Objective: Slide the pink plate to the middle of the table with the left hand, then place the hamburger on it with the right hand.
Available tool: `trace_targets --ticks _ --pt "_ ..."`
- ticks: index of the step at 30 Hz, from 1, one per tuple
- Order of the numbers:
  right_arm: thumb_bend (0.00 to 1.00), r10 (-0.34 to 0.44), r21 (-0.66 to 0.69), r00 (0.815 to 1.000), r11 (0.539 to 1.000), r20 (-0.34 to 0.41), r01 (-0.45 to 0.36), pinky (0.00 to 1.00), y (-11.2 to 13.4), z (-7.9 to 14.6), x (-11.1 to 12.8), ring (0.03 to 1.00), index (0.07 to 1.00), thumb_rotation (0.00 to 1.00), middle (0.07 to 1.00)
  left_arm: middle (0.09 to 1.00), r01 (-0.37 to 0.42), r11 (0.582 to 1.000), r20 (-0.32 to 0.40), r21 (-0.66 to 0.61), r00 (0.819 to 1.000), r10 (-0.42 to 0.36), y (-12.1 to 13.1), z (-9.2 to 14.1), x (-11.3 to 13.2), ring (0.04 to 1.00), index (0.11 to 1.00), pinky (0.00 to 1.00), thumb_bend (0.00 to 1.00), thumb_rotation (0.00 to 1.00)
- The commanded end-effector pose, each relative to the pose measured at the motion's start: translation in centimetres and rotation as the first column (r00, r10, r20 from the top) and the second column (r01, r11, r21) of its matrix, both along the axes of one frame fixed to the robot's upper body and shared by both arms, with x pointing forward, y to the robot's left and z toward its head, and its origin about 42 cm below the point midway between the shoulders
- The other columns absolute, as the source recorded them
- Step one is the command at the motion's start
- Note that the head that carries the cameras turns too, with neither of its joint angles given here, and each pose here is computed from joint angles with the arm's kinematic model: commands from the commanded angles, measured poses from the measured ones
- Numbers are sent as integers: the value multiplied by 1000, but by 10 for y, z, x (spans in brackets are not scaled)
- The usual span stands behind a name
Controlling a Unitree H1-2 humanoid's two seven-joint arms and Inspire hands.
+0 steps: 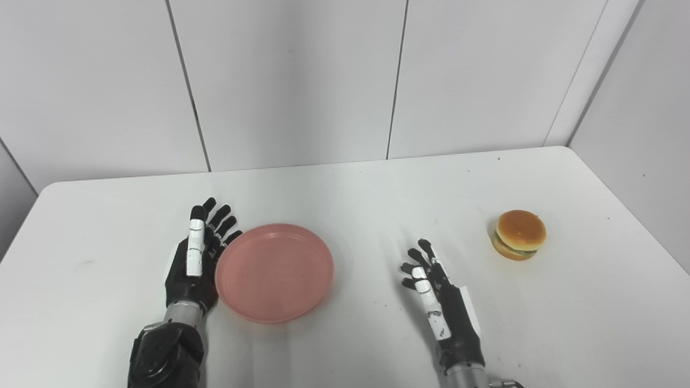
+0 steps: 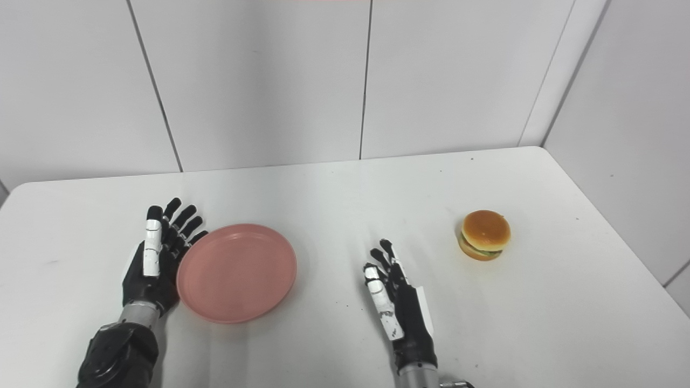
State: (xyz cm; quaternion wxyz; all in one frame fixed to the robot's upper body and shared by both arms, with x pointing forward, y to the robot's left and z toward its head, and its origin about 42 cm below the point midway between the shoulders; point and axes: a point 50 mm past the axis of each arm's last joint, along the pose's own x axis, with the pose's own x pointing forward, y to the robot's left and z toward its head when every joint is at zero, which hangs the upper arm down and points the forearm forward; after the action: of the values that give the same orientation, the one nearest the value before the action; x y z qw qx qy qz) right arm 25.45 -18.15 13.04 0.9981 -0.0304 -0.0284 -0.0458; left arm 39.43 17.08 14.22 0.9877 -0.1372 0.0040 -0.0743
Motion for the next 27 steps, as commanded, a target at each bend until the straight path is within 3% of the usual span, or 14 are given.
trace_targets --ticks 1,11,17,19,22,23,24,25,27 --pt "561 32 14 999 999 -14 -32 773 16 3 0 831 935 940 902 913 0 1000 -5 -12 1000 0 -6 2 -2 915 935 892 839 877" --pt "609 22 -15 1000 1000 2 -22 767 17 0 2 835 932 988 904 921 40 999 -19 -14 999 -40 -17 -2 -3 933 929 923 852 865" --pt "621 -32 -56 994 998 104 38 768 7 6 -2 816 919 1000 887 911 55 998 -9 40 998 -55 -21 -6 -8 914 932 847 811 893" --pt "618 -45 -104 982 992 181 65 774 3 16 -1 823 919 1000 885 910 54 998 -11 38 999 -53 -21 -6 -9 913 932 847 811 893" --pt "671 -34 -219 951 970 308 106 795 -5 30 2 849 914 1000 898 913 54 998 -14 28 998 -53 -21 -7 -8 914 932 854 813 890" --pt "674 -21 -299 932 944 362 138 797 -10 39 5 851 914 1000 900 913 56 998 -15 25 998 -55 -21 -8 -7 914 932 855 813 889" --pt "705 -11 -351 918 922 395 162 895 -14 44 7 897 908 1000 910 915 57 998 -15 23 998 -57 -21 -9 -7 917 931 867 811 893" --pt "715 -1 -382 898 905 440 188 928 -20 53 11 912 906 1000 913 915 60 998 -17 19 998 -60 -22 -10 -6 918 931 871 811 894" --pt "715 8 -395 873 894 487 212 821 -28 66 18 837 878 1000 873 918 64 998 -19 15 998 -64 -24 -13 -4 921 935 888 805 896"
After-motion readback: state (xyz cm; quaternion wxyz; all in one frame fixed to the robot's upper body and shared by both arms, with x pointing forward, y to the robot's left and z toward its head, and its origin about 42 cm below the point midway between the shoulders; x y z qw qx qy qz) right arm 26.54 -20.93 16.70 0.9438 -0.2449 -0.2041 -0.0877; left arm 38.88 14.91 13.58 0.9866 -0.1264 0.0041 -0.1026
